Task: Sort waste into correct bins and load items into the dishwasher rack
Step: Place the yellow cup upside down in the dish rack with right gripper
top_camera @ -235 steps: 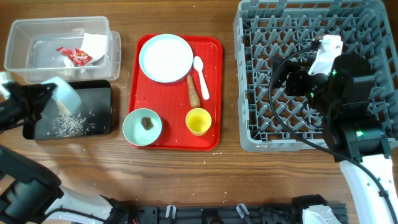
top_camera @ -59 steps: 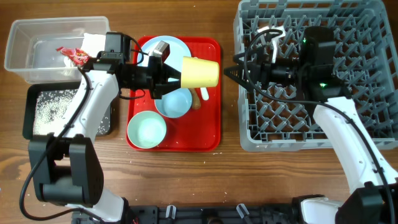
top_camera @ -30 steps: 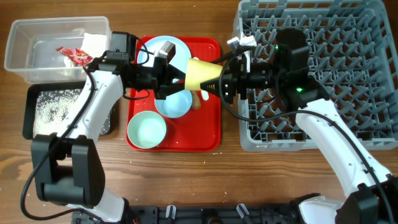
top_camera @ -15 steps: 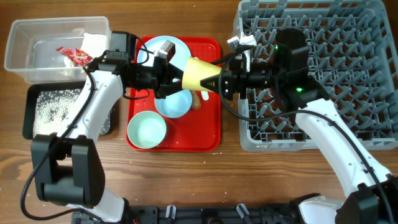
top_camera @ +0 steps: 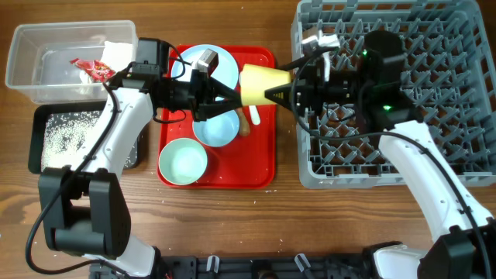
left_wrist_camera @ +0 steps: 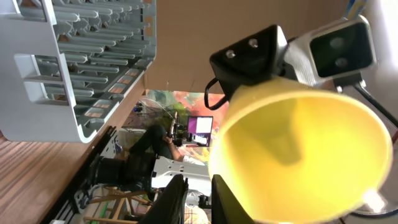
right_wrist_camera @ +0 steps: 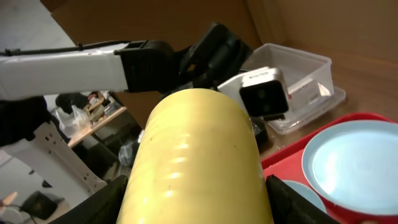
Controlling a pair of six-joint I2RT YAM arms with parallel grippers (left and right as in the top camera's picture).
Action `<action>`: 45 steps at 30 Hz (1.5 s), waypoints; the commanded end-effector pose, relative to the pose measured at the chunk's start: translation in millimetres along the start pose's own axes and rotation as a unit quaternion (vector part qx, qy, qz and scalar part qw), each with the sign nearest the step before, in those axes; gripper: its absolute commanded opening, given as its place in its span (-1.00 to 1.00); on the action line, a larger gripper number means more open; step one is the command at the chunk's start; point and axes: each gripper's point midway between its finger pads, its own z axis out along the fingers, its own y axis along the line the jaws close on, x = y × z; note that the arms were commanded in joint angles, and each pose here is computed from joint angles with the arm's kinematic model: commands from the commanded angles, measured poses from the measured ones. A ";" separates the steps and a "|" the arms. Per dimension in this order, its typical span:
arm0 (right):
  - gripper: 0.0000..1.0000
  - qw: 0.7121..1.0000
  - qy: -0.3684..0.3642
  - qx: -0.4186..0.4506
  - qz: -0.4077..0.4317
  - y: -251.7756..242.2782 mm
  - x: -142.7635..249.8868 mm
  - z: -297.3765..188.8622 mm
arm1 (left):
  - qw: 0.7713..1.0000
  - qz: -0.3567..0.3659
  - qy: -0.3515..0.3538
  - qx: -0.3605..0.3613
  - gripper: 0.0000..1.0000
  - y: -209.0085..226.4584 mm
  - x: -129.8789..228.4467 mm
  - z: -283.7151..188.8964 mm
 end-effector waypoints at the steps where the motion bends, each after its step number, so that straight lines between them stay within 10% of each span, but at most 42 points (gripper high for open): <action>1: 0.14 0.999 -0.007 0.023 0.034 -15.2 0.2 -18.4 | 1.000 0.022 -0.003 -0.003 -0.69 -11.6 1.6 -0.3; 14: 0.13 0.938 0.018 0.334 0.096 -62.7 30.2 -85.9 | 0.981 0.023 -0.092 -0.170 -0.63 44.2 -29.3 -13.1; 21: 0.13 0.839 0.057 0.517 0.161 -49.9 68.3 -152.5 | 0.880 0.012 -0.220 -0.420 -0.64 114.5 -64.2 -77.2; 38: 0.17 0.730 0.305 0.510 0.339 -70.4 204.7 -147.0 | 0.862 0.012 -0.235 -0.449 -0.64 120.3 -67.4 -88.2; 45: 0.78 0.745 0.277 0.503 0.339 -76.8 185.8 -137.1 | 0.862 0.014 -0.236 -0.448 -0.56 119.7 -68.5 -88.3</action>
